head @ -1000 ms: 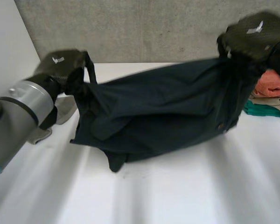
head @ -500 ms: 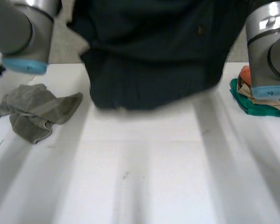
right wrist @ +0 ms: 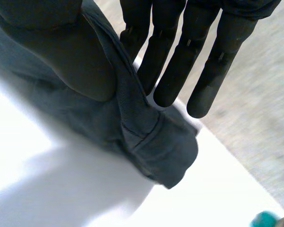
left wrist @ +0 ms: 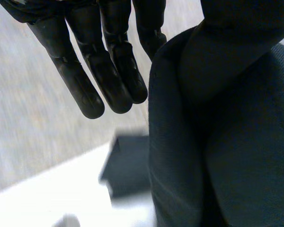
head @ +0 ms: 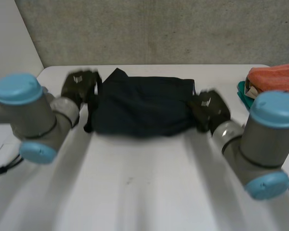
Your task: Fold the laundry.
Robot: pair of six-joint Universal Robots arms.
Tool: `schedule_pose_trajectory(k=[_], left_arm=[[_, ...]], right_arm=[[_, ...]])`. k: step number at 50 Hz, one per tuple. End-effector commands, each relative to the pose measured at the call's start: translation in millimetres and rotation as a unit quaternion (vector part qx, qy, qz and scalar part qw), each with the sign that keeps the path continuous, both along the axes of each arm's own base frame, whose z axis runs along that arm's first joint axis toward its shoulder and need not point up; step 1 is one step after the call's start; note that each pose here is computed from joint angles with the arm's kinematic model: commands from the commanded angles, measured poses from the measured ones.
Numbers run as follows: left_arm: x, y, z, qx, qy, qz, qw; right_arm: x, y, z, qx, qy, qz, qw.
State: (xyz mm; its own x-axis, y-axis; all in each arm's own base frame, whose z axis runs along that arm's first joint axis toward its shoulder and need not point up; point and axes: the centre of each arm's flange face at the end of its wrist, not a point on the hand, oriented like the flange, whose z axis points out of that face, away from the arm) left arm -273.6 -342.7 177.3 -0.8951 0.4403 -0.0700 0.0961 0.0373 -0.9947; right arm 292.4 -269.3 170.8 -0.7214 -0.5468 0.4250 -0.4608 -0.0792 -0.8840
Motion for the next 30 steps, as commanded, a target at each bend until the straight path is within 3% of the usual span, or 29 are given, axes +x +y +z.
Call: schedule_pose_trajectory(k=[1, 14, 22, 30], left_arm=[[14, 19, -36, 0.039, -0.095, -0.002, 0.995], [23, 88, 36, -0.046, -0.101, -0.025, 0.994], [32, 131, 5, -0.004, -0.156, -0.049, 0.986], [28, 132, -40, 0.053, -0.203, -0.073, 0.975]], right_arm=[[-3, 11, -24, 0.034, 0.019, 0.004, 0.999], [-5, 12, -22, 0.035, 0.014, -0.003, 0.999], [-4, 13, -22, 0.035, 0.013, -0.002, 0.999], [-3, 15, -22, 0.035, 0.014, 0.000, 0.999]])
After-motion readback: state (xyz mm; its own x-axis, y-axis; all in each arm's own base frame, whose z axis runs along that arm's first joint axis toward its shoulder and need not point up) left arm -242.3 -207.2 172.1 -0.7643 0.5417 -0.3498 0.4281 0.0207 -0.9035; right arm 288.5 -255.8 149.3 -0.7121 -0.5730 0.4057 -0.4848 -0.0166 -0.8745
